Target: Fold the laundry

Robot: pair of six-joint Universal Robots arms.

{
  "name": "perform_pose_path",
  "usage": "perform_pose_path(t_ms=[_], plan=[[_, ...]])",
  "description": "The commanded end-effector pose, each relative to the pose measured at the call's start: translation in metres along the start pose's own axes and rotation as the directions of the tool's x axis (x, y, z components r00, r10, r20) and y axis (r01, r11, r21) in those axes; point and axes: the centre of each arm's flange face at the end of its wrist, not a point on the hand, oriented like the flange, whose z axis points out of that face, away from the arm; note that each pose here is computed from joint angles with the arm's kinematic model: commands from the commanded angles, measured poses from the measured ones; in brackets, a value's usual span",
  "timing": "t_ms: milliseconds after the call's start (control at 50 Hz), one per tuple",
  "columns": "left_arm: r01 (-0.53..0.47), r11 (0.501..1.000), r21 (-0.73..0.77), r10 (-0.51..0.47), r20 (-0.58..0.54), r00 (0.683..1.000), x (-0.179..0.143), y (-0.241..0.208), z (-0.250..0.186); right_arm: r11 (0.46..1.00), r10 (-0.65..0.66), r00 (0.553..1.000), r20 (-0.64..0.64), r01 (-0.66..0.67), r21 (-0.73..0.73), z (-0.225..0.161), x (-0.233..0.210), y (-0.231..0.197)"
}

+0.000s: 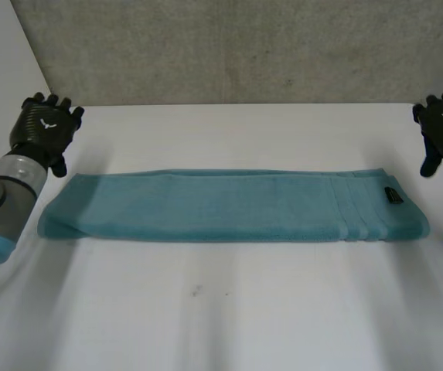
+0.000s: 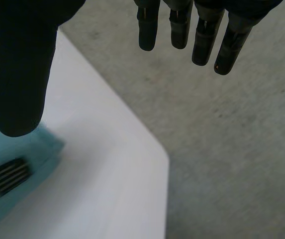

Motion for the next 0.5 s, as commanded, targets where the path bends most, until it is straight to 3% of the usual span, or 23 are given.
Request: perform_pose_path(t_ms=[20,220,340,500], plan=[[0.188,0.980,-0.064,-0.188,0.005,0.982,-0.012,-0.001,-0.035,0.984,0.115,0.985,0.131,-0.095,-0.147,-0.040,0.015,0.026],[0.371,0.912,-0.177,-0.381,-0.024,0.924,0.000,0.007,-0.055,0.959,0.222,0.947,0.231,-0.169,-0.229,-0.054,0.008,0.054],[0.394,0.895,-0.209,-0.409,-0.032,0.912,0.009,0.014,-0.062,0.948,0.264,0.924,0.278,-0.195,-0.252,-0.050,-0.004,0.077],[0.394,0.892,-0.221,-0.412,-0.039,0.910,0.013,0.018,-0.064,0.958,0.241,0.931,0.274,-0.182,-0.223,-0.037,-0.010,0.092]])
